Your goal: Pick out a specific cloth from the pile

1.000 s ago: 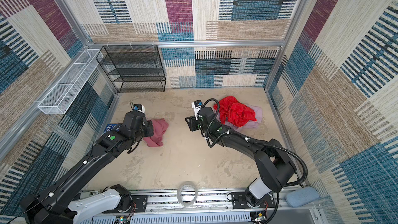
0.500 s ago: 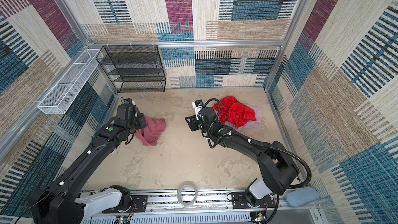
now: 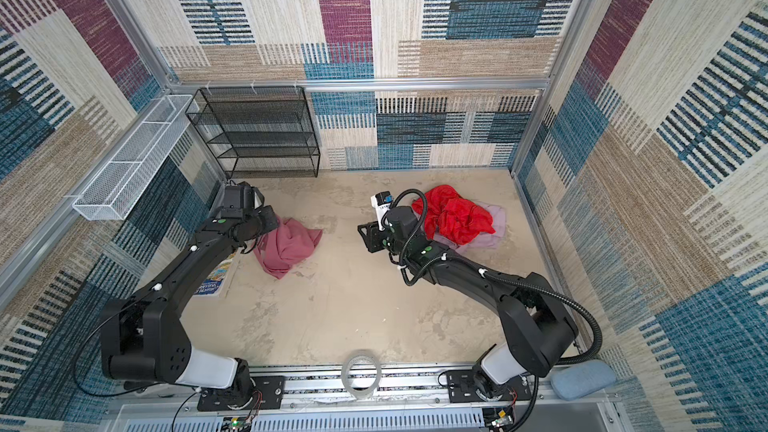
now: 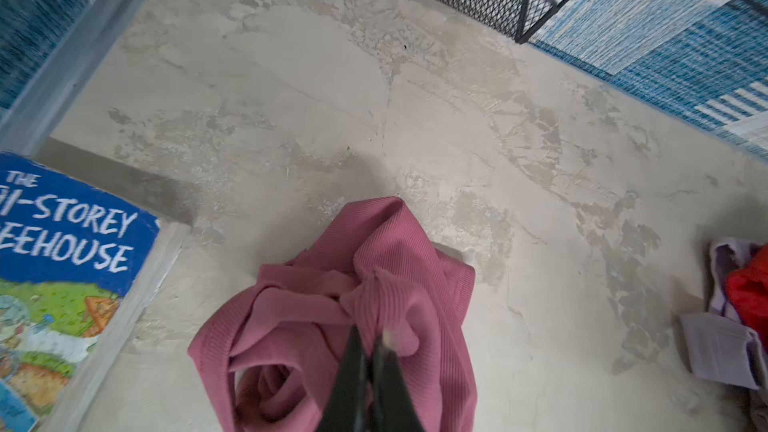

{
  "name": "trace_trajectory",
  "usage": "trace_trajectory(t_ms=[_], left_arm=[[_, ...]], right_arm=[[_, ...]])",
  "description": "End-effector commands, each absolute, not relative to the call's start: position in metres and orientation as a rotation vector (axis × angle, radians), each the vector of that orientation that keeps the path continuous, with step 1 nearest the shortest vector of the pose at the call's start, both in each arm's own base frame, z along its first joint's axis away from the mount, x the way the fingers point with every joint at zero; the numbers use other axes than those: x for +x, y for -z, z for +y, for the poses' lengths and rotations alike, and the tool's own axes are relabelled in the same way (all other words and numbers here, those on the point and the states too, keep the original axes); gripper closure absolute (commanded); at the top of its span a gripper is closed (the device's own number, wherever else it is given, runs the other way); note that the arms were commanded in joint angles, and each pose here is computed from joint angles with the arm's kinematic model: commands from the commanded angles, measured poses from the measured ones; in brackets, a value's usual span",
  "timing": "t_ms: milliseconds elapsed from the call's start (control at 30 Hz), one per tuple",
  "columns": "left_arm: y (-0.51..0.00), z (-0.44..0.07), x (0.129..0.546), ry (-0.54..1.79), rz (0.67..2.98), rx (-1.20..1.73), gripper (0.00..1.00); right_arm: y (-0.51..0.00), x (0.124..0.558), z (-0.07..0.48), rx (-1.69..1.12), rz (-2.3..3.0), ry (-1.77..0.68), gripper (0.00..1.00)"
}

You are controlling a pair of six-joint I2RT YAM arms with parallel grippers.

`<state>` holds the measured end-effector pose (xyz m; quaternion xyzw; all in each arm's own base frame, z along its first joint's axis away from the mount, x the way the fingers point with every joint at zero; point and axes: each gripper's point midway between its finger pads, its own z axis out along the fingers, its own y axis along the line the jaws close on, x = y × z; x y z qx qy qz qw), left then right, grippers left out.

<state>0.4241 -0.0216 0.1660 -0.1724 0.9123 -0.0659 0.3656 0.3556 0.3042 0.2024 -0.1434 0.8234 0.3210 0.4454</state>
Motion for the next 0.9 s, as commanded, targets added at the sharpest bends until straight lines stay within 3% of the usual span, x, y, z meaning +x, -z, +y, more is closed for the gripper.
trace_trajectory(t_ms=[0,500,700,867], left_arm=[[-0.161,-0.034,0.445,0.287,2.330,-0.442,1.00],[-0.089,-0.055,0.466,0.412,2.473,-0.481,1.00],[-0.091,-0.056,0.469,0.413,2.475,-0.472,0.85],[-0.125,-0.054,0.465,0.413,2.404,-0.457,0.71]], right_arm=[[-0.209,0.357,0.307,-0.369,2.018,-0.801,0.62],[-0.201,0.356,0.303,-0.366,2.036,-0.770,0.62],[-0.201,0.357,0.304,-0.370,2.039,-0.771,0.62],[-0.203,0.356,0.301,-0.363,2.029,-0.769,0.62]])
